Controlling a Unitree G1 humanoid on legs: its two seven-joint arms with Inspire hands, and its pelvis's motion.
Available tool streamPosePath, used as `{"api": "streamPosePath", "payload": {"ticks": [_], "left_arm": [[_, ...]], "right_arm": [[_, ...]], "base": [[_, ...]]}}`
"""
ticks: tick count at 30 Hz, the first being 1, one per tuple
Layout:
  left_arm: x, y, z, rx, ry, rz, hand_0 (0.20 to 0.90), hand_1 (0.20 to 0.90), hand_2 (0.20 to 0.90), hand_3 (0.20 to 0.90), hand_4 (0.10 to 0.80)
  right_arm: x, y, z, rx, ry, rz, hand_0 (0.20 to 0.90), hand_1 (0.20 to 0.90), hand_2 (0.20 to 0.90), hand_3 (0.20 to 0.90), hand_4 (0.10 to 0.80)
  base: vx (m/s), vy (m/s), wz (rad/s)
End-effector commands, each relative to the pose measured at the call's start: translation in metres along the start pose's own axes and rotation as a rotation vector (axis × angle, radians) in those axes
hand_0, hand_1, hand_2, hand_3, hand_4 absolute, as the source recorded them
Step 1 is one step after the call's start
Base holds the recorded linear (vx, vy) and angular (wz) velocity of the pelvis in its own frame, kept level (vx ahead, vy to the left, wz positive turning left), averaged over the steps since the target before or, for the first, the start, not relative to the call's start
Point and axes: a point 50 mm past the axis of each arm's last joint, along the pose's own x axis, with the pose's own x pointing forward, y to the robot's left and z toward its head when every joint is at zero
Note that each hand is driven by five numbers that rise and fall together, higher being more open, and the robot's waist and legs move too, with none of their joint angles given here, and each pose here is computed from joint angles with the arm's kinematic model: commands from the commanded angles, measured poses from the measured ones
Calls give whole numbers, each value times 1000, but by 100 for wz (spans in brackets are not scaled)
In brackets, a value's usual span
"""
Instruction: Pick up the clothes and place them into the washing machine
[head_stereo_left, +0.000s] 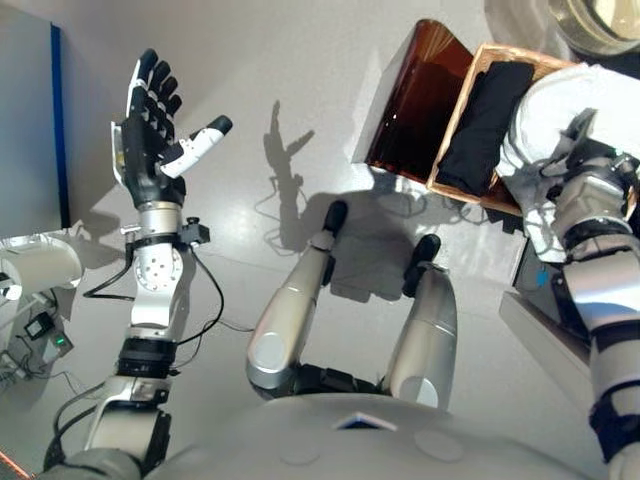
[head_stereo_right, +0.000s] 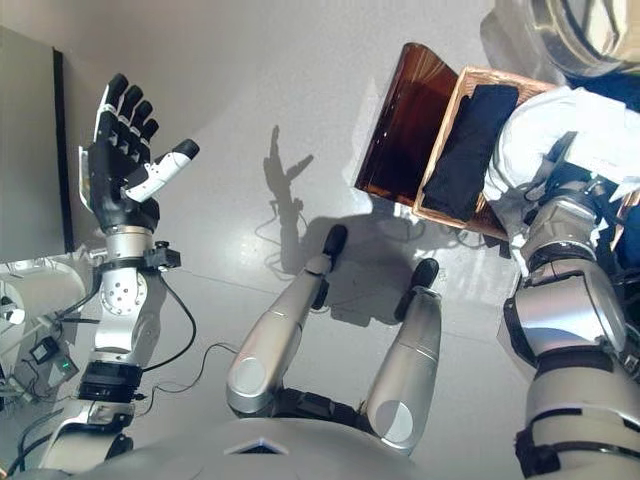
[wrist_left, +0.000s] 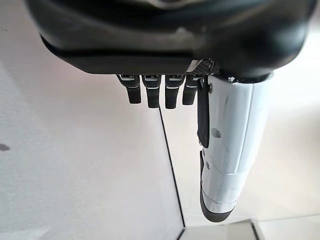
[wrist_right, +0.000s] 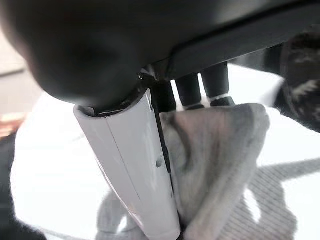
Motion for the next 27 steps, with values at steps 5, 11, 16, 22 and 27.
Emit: {"api": "streamPosePath", "payload": {"ticks": [5, 11, 16, 22, 27], "left_arm": [[2, 20, 27, -7, -188, 134, 900, 900, 900, 900, 800], [11, 37, 28, 55, -192, 278, 900, 900, 900, 900, 800], [3, 41, 26, 14, -191, 344, 900, 900, 900, 900, 800], [-2, 39, 22, -38, -174, 369, 900, 900, 900, 900, 800], [-2, 34, 24, -59, -184, 349, 900, 900, 900, 900, 800]], "right_arm": [[-19, 24, -10, 592, 98, -128, 200, 200, 200, 200, 300], [-48, 27, 37, 1295, 28, -176, 200, 200, 200, 200, 300], [-72, 43, 49, 1964, 140, -141, 200, 200, 200, 200, 300], [-80, 36, 54, 2301, 173, -234, 200, 200, 200, 200, 300], [-81, 34, 50, 2464, 219, -326, 200, 200, 200, 200, 300]], "base": [[8, 26, -6], [-12, 13, -18], [-20, 36, -15], [5, 27, -4], [-10, 10, -3]]}}
